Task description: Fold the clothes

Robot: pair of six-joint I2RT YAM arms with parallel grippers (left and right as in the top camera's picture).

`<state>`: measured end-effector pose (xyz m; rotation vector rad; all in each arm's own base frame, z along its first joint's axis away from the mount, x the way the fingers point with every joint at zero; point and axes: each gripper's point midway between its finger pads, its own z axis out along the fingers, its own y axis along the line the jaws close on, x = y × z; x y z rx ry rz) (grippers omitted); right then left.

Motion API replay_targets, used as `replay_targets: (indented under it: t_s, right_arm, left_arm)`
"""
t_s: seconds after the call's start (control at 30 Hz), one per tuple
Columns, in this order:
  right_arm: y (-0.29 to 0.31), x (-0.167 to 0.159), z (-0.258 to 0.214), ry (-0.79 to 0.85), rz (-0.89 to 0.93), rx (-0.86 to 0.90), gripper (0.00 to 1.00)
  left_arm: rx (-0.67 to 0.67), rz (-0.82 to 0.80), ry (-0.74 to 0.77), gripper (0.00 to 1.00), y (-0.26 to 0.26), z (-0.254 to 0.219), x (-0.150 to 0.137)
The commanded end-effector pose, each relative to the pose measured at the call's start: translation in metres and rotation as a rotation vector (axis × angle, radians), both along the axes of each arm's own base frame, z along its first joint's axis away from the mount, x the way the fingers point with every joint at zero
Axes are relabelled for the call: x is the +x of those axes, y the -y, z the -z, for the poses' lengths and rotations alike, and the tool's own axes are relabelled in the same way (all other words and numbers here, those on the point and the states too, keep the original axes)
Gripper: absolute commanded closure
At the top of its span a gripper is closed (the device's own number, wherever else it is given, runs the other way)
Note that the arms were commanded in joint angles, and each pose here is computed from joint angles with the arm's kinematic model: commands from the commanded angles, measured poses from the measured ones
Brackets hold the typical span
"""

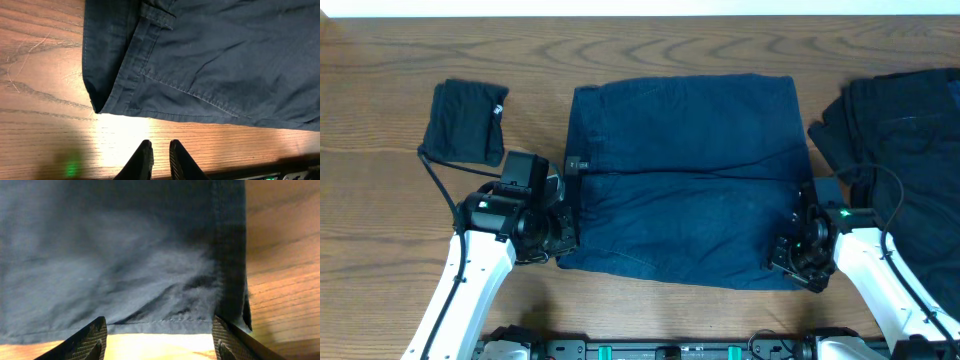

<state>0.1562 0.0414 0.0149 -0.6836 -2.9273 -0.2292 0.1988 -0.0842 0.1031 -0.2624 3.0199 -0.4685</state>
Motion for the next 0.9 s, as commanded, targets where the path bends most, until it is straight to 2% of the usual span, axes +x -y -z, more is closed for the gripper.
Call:
replay_targets:
  t_s: [0.0, 0.2, 0.37, 0.53, 0.7, 0.87]
  right_arm:
    - [0.005, -0.004, 0.006, -0.026, 0.063, -0.025, 0.35]
    - [0.015, -0.001, 0.011, -0.034, 0.115, -0.052, 0.34]
    - [0.017, -0.005, 0.011, -0.055, 0.131, -0.051, 0.29]
    - [0.006, -0.014, 0.008, -0.095, 0.133, 0.018, 0.1]
    - [0.01, -0.023, 0.007, -0.123, 0.089, -0.004, 0.08]
    - [0.021, -0.022, 0.009, -0.132, 0.175, -0.084, 0.11]
  left_arm:
    - [0.01, -0.004, -0.005, 0.84, -0.002, 0.002, -0.001]
    - [0.01, -0.004, -0.005, 0.84, -0.002, 0.002, -0.001]
    - [0.011, -0.001, -0.007, 0.84, -0.002, 0.002, -0.002]
    - [0.011, -0.001, -0.008, 0.84, -0.002, 0.002, -0.002]
    - [0.013, -0.001, -0.017, 0.84, -0.003, 0.003, -0.004]
    - [0.013, -0.001, -0.02, 0.84, -0.003, 0.003, -0.005]
